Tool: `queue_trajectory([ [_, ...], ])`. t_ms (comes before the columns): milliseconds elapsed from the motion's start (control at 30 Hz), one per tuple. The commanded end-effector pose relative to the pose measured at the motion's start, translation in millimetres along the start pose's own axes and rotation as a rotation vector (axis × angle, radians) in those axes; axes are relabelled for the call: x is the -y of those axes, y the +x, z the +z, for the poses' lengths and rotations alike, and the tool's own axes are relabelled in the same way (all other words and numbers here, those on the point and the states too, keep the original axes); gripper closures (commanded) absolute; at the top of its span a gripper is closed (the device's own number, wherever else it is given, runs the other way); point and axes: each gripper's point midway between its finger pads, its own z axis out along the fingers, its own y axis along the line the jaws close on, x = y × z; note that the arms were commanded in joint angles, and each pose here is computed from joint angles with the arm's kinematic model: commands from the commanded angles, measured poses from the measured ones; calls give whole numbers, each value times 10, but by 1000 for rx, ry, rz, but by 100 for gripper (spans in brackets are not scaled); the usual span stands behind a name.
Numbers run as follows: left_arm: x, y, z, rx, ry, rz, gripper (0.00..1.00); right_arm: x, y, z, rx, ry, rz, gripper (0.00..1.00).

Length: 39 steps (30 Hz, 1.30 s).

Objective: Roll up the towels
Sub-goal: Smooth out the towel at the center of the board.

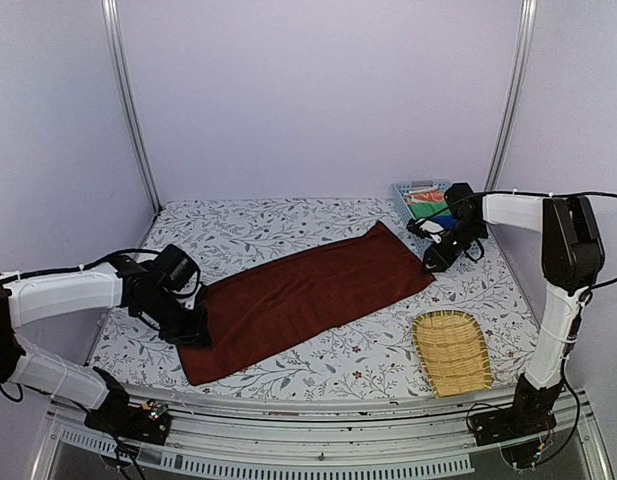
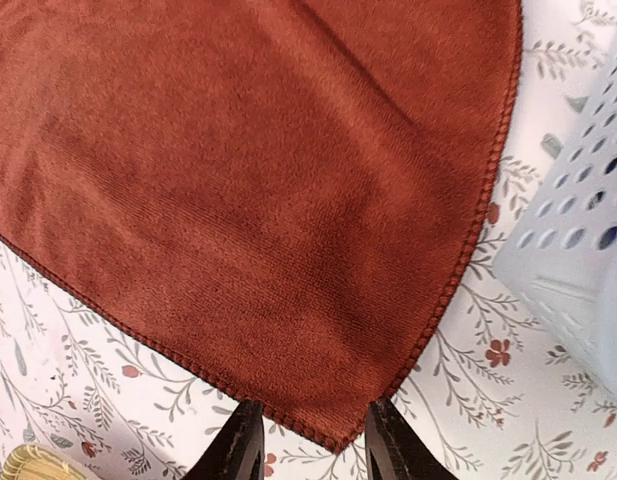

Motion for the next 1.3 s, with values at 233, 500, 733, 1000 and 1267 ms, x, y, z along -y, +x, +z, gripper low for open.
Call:
queue_trajectory([
  [233, 47, 526, 123, -106, 13, -6, 96, 48, -35, -19, 23, 34, -44, 75],
  [500, -238, 847, 374, -214, -118, -24, 96, 77, 360, 262, -62, 81, -78, 76],
  [733, -454, 1073, 442, -258, -230, -59, 95, -65, 734, 408, -136, 60, -86, 78],
  [1000, -587, 1243, 319, -252, -302, -129, 96, -274, 991, 206, -170, 55, -90, 78],
  [1267, -139, 903, 70, -167, -164, -57, 81, -214, 514, -193, -65, 72, -112, 63],
])
